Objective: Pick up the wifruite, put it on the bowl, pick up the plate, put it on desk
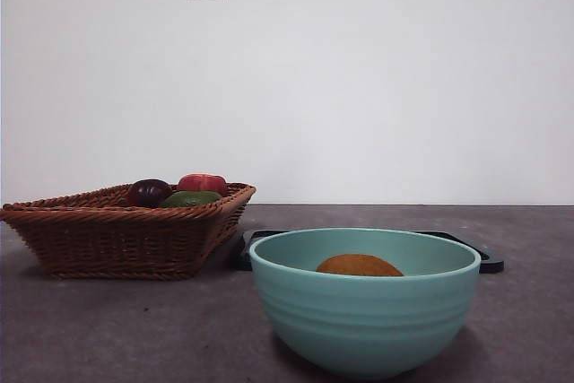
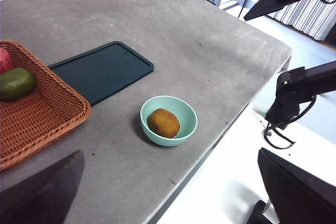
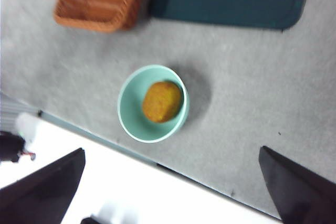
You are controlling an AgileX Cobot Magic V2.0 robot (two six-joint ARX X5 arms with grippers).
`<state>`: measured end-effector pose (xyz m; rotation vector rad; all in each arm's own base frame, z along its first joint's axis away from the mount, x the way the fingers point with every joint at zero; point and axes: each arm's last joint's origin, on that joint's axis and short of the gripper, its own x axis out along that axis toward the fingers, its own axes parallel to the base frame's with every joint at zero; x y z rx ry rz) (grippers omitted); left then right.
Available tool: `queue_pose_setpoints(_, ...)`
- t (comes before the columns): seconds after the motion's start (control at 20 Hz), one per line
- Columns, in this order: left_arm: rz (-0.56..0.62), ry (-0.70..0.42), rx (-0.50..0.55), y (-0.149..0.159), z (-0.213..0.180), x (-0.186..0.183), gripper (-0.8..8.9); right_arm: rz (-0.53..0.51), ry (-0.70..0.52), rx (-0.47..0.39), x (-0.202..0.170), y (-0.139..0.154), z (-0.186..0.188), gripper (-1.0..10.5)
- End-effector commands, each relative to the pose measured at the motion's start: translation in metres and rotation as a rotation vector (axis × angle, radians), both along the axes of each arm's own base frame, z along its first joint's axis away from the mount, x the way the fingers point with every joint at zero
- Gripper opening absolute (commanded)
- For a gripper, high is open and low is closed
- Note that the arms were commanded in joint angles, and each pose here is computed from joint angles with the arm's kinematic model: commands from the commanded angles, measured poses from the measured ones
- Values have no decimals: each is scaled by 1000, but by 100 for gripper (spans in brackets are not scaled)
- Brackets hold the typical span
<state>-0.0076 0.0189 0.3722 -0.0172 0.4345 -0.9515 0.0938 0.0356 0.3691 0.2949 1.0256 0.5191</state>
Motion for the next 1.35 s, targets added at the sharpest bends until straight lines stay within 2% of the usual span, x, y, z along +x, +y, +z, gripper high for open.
queue_pose_setpoints(0.05,-9,-12,-19,2,3,-1,530,44,39,-49,9,6,-2,556)
queue_pose_setpoints(0.3,-9,-12,-19,2,3,-1,530,101,94,-202,33,29,-14,556)
queue_pose_setpoints(0.5,-9,-13,-20,2,3,-1,530,168,133,-284,46,54,-27,556)
queue_pose_setpoints(0.75,-9,-12,-20,2,3,-1,530,219,185,-356,51,73,-46,556)
queue_pose_setpoints(1.0,-9,-12,-20,2,3,-1,530,225,174,-358,56,90,-75,556)
queue_pose_setpoints(1.35,-9,-12,-20,2,3,-1,530,171,186,-322,63,98,-118,556)
